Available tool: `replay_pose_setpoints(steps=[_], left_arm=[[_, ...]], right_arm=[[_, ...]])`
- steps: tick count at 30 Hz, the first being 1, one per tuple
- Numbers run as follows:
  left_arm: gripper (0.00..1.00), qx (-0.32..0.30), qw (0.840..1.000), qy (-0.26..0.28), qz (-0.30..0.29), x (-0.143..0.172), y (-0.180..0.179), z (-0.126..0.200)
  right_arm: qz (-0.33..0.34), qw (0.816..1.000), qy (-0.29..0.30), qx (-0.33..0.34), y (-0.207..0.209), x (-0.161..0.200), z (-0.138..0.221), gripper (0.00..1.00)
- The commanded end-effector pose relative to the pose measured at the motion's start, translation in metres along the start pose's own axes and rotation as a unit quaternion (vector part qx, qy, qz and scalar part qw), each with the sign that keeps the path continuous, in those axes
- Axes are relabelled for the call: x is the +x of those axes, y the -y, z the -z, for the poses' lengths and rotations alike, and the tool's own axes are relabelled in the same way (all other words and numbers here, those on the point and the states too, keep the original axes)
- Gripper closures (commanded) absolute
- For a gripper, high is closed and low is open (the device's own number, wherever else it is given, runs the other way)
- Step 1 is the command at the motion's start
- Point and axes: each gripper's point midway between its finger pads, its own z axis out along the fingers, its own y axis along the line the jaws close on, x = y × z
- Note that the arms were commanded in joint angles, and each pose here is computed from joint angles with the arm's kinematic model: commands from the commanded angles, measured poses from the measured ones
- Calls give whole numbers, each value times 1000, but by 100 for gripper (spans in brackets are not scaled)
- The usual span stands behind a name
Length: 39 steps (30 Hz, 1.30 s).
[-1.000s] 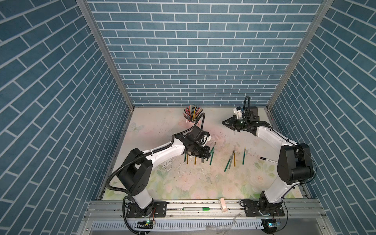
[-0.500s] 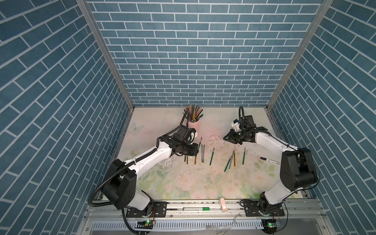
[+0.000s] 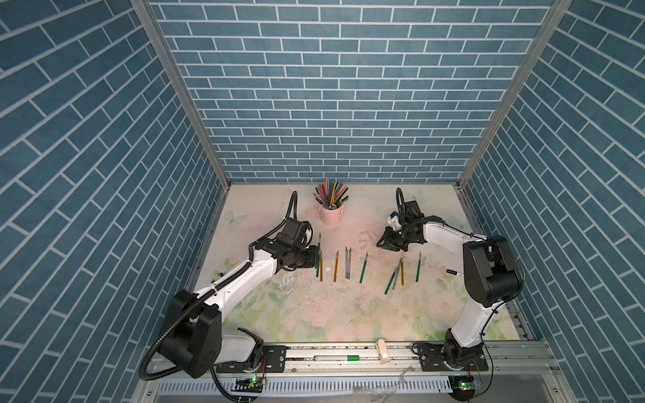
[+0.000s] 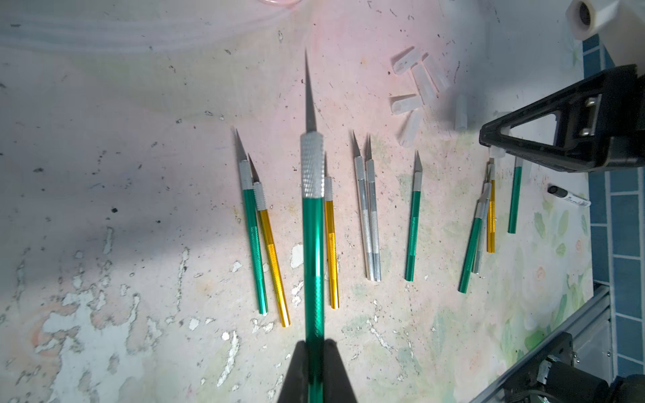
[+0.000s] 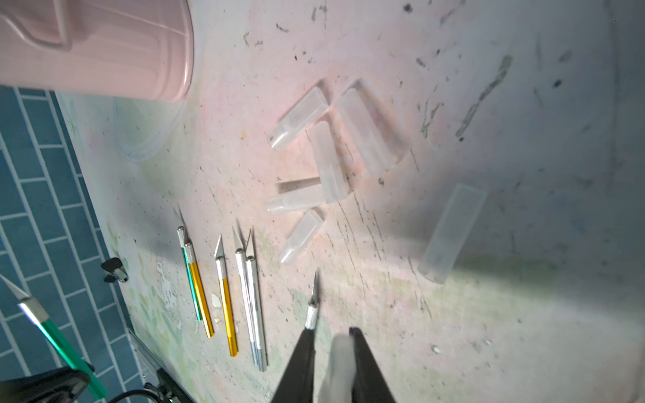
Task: Remove protective caps from carving knives
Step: Place the protective sleeve at the center of the board, then place the carving knife at the center of the board.
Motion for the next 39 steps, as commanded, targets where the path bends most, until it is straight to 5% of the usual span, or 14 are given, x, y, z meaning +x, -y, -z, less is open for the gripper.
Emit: replay_pose_setpoints(steps=[1, 12, 27, 34, 39], left_arm=[[99, -25, 1000, 5, 15, 3, -15, 0], [99, -50, 998, 15, 48, 8, -38, -6], [98, -86, 994, 2, 62, 19, -57, -13], [98, -85, 994, 1, 63, 17, -57, -24], [98, -90, 994, -4, 62, 16, -60, -35]], right_arm=[[13, 1000, -3, 12, -1, -1, 1, 70], [21, 999, 9, 26, 0, -2, 10, 43], [28, 997, 60, 41, -2, -5, 36, 41], [31, 997, 49, 43, 0, 0, 34, 4], [32, 997, 49, 45, 4, 5, 34, 2]])
